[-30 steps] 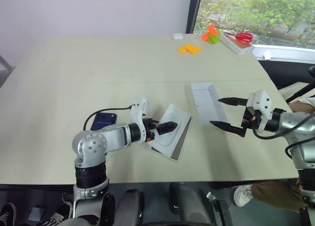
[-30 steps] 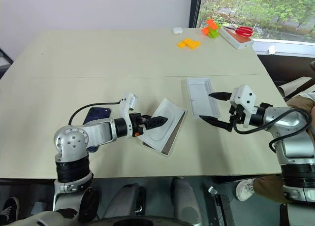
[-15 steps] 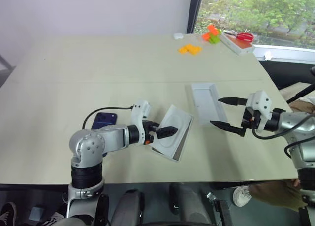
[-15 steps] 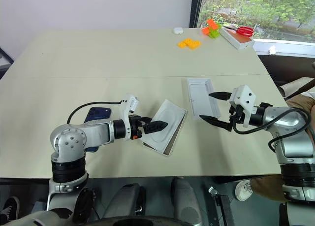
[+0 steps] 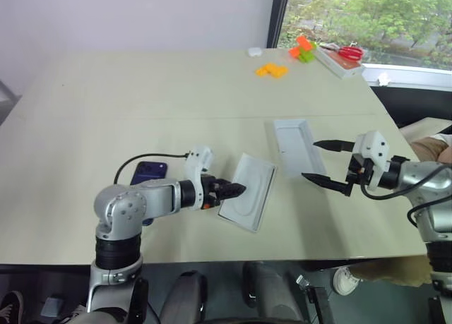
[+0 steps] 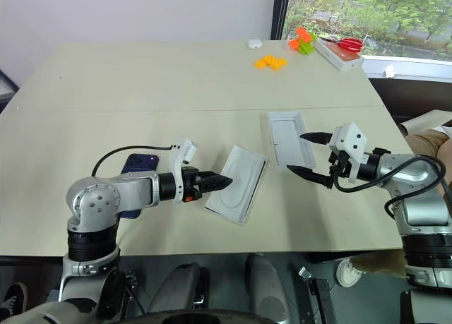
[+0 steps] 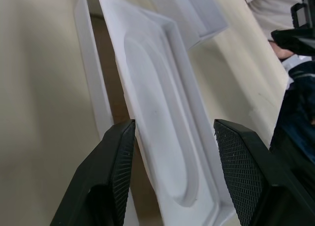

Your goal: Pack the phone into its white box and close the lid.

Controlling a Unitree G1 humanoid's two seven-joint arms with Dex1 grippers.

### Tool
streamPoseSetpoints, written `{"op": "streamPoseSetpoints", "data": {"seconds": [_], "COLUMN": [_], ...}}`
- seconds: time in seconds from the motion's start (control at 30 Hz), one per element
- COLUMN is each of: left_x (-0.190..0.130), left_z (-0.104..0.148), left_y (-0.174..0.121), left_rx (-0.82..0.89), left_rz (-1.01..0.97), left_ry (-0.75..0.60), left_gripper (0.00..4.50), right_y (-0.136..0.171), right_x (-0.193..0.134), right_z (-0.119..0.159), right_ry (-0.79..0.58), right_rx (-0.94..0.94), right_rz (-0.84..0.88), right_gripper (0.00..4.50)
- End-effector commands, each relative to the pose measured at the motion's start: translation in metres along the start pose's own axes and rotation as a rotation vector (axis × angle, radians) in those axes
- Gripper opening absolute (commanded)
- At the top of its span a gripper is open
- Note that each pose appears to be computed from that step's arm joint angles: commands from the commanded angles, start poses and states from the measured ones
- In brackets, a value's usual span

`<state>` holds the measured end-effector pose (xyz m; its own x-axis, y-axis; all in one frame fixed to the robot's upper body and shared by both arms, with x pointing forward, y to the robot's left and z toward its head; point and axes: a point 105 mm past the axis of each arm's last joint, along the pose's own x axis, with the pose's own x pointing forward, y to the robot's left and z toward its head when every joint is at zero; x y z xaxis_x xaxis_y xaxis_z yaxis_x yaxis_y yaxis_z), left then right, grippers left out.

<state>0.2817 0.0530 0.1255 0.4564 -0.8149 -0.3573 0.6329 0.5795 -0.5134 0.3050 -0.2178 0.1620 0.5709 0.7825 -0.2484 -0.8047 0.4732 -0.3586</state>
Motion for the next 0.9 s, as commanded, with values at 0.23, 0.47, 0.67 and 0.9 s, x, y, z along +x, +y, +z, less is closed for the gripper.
{"op": "streamPoseSetpoints", "data": {"seconds": [0.23,0.47,0.67,0.9], "left_x": [-0.034,-0.010,0.016,0.035], "left_z": [0.019,0.031,0.010,-0.004], "left_y": [-0.009,-0.002,-0.003,-0.016], "left_rx": [0.088,0.050,0.088,0.066], "left_rz": [-0.081,-0.029,-0.017,-0.075], "left_ry": [-0.050,-0.134,-0.047,0.024], "left_gripper": [2.71,1.43,0.03,0.03], "right_y": [-0.004,-0.005,-0.005,-0.005], "right_x": [-0.001,0.004,0.003,0.002], "right_z": [0.009,0.009,0.010,0.010], "right_ry": [-0.026,-0.033,-0.034,-0.030], "right_rx": [-0.030,-0.032,-0.035,-0.036], "right_rz": [-0.008,-0.005,-0.006,-0.016], "right_gripper": [4.50,4.50,4.50,4.50]}}
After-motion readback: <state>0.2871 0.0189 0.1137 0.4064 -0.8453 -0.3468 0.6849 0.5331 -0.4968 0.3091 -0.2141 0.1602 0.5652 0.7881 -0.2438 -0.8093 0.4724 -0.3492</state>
